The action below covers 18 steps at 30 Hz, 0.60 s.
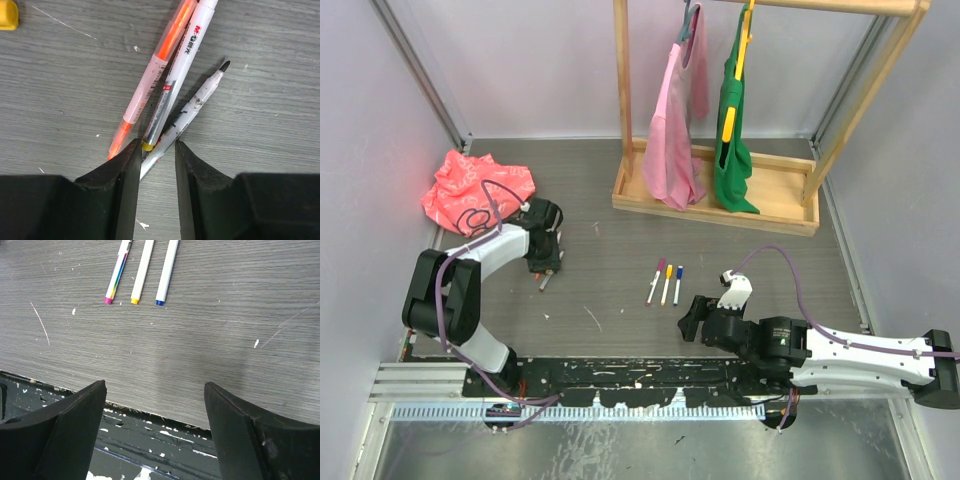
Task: Insert the pens into the pen caps
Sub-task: Pick up the pen from the center of the board.
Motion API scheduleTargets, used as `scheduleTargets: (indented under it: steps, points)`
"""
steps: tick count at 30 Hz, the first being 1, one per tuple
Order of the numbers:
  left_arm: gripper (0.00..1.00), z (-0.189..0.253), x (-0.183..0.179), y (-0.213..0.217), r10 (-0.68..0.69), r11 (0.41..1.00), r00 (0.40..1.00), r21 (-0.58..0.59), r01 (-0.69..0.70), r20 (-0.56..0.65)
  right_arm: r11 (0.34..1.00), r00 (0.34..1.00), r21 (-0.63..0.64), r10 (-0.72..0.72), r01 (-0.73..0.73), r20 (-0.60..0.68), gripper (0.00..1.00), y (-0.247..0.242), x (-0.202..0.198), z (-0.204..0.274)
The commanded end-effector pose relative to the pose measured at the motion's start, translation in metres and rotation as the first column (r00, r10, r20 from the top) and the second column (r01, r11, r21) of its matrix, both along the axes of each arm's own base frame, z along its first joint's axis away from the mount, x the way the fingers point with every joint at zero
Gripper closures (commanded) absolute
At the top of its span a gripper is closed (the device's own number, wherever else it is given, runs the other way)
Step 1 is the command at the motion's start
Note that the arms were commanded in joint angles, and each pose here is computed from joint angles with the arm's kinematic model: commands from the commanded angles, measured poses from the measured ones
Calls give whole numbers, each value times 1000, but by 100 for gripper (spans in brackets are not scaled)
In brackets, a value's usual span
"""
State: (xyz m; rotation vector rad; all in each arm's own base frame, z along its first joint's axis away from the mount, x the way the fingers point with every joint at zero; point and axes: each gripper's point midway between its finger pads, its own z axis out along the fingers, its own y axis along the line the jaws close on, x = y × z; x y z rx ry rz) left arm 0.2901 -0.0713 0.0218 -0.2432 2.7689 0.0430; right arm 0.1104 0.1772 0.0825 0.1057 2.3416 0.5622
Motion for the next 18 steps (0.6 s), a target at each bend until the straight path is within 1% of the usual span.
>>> scheduleTargets:
  steps: [1, 5, 9, 12, 18]
  points:
    - [66, 12, 1, -6, -10, 999, 1000, -40, 11, 17, 999, 1000, 50, -8, 7, 22, 16, 8, 4, 13]
    - [66, 13, -9, -5, 1, 999, 1000, -52, -1, 8, 999, 1000, 48, -8, 7, 21, 16, 8, 4, 12]
    - [63, 17, -20, 1, 32, 999, 999, -42, -32, 10, 999, 1000, 49, -10, 9, 22, 16, 9, 4, 13]
    - [62, 18, -26, -1, 36, 997, 999, -63, -36, 10, 999, 1000, 49, -5, 4, 22, 16, 10, 4, 12]
    - [67, 14, -38, -12, 20, 994, 1000, -108, -22, -16, 999, 1000, 49, -1, 0, 19, 16, 13, 4, 11]
